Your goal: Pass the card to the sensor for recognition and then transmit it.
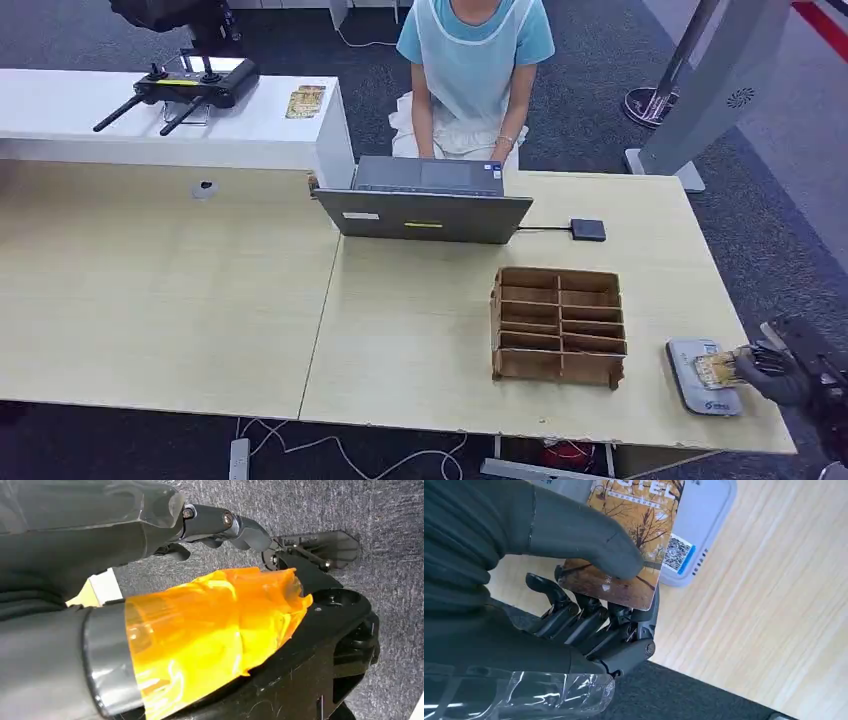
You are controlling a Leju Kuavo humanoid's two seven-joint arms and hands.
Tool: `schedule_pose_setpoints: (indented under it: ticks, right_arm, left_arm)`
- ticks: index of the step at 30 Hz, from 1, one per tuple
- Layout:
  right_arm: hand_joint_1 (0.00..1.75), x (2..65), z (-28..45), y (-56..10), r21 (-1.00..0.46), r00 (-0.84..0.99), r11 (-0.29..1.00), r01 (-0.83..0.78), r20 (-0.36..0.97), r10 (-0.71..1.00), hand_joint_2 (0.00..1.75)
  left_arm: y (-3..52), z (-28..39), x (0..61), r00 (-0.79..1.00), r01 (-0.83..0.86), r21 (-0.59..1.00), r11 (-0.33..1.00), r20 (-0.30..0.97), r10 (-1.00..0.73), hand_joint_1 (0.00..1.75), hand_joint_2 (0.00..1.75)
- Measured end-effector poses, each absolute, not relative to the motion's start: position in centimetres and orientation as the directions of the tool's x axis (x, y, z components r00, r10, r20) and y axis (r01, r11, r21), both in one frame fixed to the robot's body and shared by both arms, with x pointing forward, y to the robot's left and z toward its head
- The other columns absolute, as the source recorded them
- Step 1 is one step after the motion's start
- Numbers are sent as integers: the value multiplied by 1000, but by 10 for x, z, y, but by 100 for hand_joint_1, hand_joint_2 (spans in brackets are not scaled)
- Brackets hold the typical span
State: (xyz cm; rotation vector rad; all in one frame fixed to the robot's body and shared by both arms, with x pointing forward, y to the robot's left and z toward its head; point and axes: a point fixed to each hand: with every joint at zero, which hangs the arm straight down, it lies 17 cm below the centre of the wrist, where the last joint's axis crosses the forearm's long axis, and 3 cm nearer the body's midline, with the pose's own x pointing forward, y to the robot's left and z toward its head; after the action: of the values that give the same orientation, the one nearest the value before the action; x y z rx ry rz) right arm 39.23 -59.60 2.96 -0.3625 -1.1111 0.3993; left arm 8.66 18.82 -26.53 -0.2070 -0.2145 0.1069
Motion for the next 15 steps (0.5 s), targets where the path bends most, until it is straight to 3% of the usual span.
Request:
schedule_pose_setpoints:
  ticks: [15]
  right_arm:
    - [175,461,164,-596,-526,176,848,-70,830,529,175]
  left_arm:
    - [188,-265,88,969,-96,-216,972,202,141,0,0]
